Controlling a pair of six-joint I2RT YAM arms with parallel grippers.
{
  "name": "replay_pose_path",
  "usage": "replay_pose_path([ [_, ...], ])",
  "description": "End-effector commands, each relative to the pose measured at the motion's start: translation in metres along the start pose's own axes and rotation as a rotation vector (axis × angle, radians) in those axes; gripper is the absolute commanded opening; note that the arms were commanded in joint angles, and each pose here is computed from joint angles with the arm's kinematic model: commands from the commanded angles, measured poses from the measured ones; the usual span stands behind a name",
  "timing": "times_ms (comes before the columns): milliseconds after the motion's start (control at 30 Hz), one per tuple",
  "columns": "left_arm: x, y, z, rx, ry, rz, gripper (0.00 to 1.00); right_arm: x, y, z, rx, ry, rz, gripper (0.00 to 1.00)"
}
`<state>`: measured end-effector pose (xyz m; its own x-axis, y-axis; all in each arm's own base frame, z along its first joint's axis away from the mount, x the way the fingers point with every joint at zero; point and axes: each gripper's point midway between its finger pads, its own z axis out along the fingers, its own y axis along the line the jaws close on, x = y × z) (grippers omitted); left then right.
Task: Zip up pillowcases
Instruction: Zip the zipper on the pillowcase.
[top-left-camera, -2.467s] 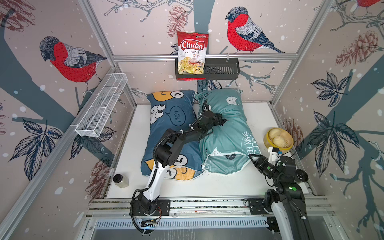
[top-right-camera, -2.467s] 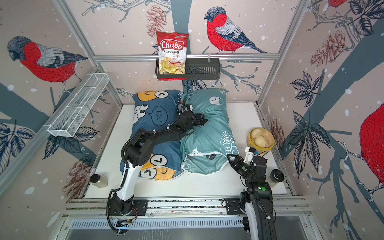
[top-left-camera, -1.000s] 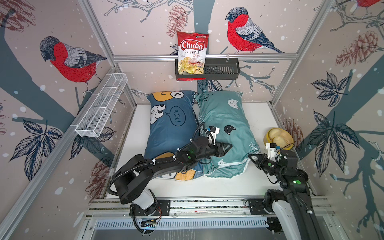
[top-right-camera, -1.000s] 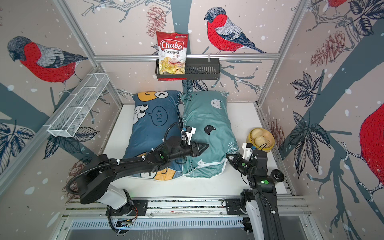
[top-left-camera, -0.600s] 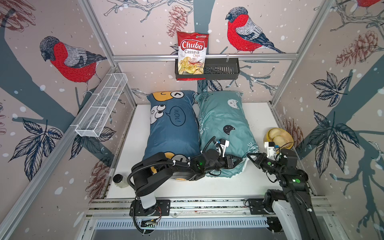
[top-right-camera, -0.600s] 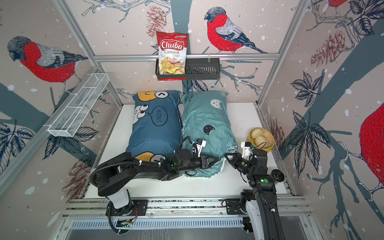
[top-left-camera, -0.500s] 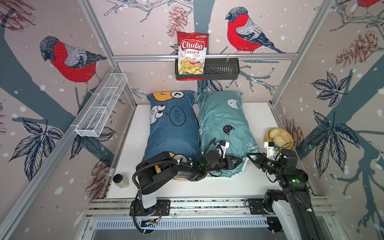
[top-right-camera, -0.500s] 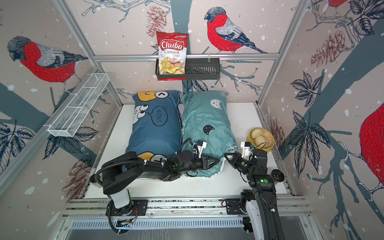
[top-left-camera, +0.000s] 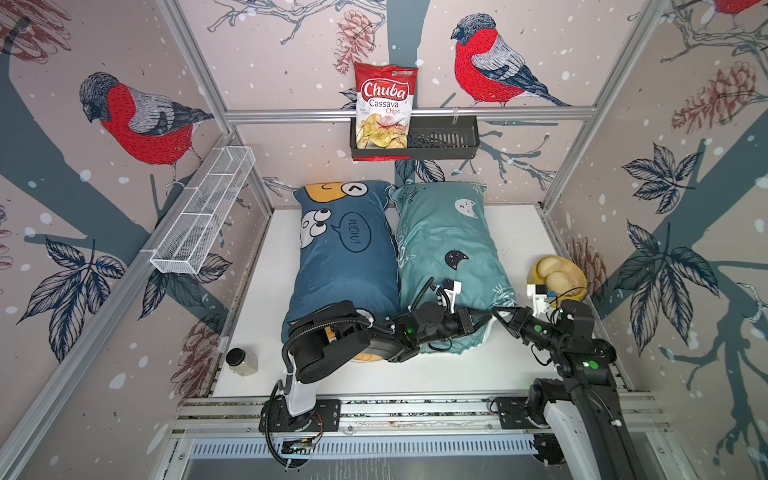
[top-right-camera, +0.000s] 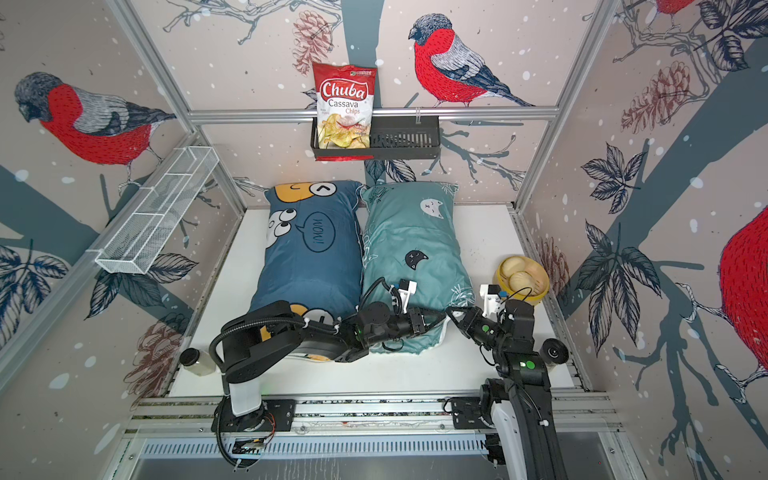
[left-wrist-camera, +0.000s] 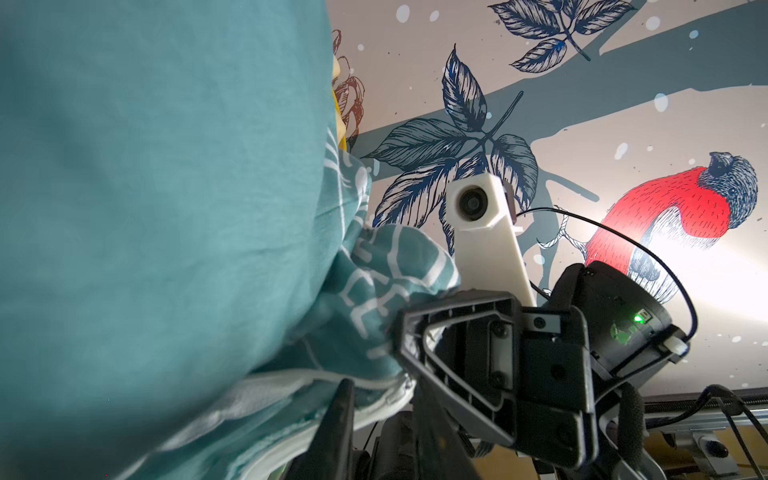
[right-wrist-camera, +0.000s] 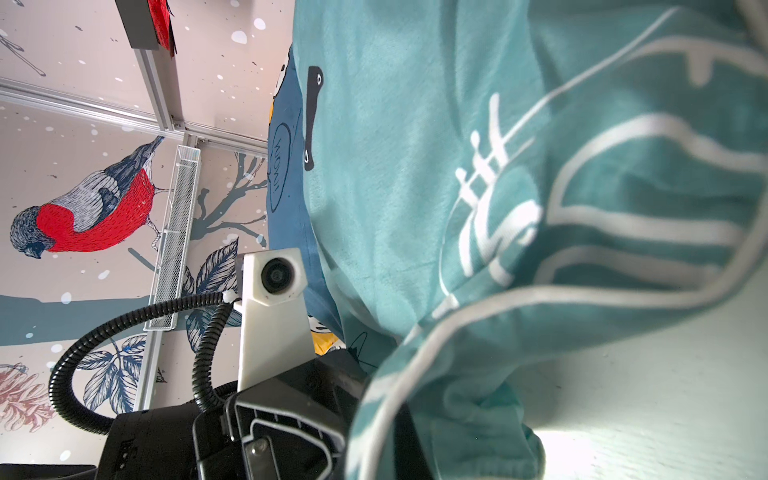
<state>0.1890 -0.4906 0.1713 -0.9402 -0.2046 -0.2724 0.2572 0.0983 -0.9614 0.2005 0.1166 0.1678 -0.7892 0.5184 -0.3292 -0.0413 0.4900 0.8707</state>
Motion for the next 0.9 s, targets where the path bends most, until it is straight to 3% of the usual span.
replay_pose_path([
  [0,0.0012,-0.0175,0.0031,0.062,0.007,-0.002,0.25,-0.0014,0.0089,-0.0006,-0.037,0.002,-0.030,0.00],
  [867,0.0059,-0.0141,0.0081,0.050,0.026,-0.007,0.06,0.0007,0.0068,0.0000,-0.035,0.007,-0.050,0.00],
])
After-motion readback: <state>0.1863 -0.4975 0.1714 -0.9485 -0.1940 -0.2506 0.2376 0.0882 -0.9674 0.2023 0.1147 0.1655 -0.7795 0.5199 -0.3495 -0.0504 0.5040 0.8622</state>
